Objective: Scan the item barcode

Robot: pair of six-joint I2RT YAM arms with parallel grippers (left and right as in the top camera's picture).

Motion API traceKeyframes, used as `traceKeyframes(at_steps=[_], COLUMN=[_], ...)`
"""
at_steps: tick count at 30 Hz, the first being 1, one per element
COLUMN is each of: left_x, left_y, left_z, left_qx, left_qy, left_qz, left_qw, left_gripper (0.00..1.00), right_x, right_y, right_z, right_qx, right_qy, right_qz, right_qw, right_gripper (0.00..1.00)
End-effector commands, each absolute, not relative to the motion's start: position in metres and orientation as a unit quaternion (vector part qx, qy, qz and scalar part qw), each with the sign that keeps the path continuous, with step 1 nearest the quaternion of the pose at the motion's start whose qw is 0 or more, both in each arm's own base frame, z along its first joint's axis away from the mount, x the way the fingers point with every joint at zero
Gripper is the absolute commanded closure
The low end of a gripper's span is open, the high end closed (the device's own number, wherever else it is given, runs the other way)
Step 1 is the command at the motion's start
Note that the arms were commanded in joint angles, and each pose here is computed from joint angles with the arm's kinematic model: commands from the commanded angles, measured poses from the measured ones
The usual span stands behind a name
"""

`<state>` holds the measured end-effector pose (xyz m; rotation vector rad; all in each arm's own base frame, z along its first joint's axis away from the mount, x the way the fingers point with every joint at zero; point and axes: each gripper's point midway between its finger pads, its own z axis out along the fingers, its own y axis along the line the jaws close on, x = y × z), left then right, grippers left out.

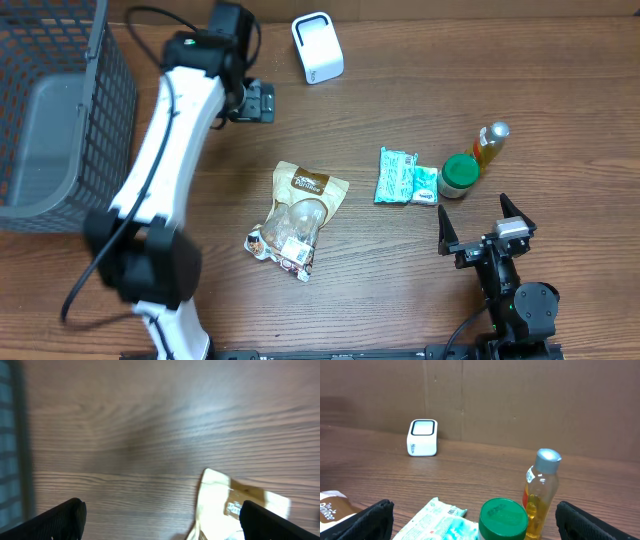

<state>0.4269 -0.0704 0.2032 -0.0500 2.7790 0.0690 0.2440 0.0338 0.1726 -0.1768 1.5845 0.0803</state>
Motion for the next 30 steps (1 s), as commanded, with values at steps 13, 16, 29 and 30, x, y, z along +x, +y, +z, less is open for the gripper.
traceKeyframes(at_steps=[13, 16, 29, 30], left_x=[0.315, 0.298, 0.281, 0.281], left_y=[-0.042, -0.039, -0.035, -0.035], left_z=[0.417, 0.433, 0.444, 0.442], left_qx=[-0.033, -0.035, -0.036, -0.036], left_qy=[0.892, 0.879, 0.871, 0.871], left_qz=[-0.033, -0.039, -0.043, -0.042], left_qw=[0.449, 0.474, 0.489, 0.487], left_gripper=[0.0, 0.0, 0.01, 0.01], right_x=[0.244, 0.244, 0.244, 0.244], right_y=[0.032, 0.032, 0.032, 0.032], right_z=[0.17, 0.17, 0.17, 0.17], right_qx=[-0.076, -0.076, -0.076, -0.076], right_qy=[0.71, 0.71, 0.71, 0.71], right_qz=[0.032, 0.032, 0.032, 0.032], right_qw=[0.699, 0.699, 0.699, 0.699], right_gripper=[0.0, 0.0, 0.0, 0.0])
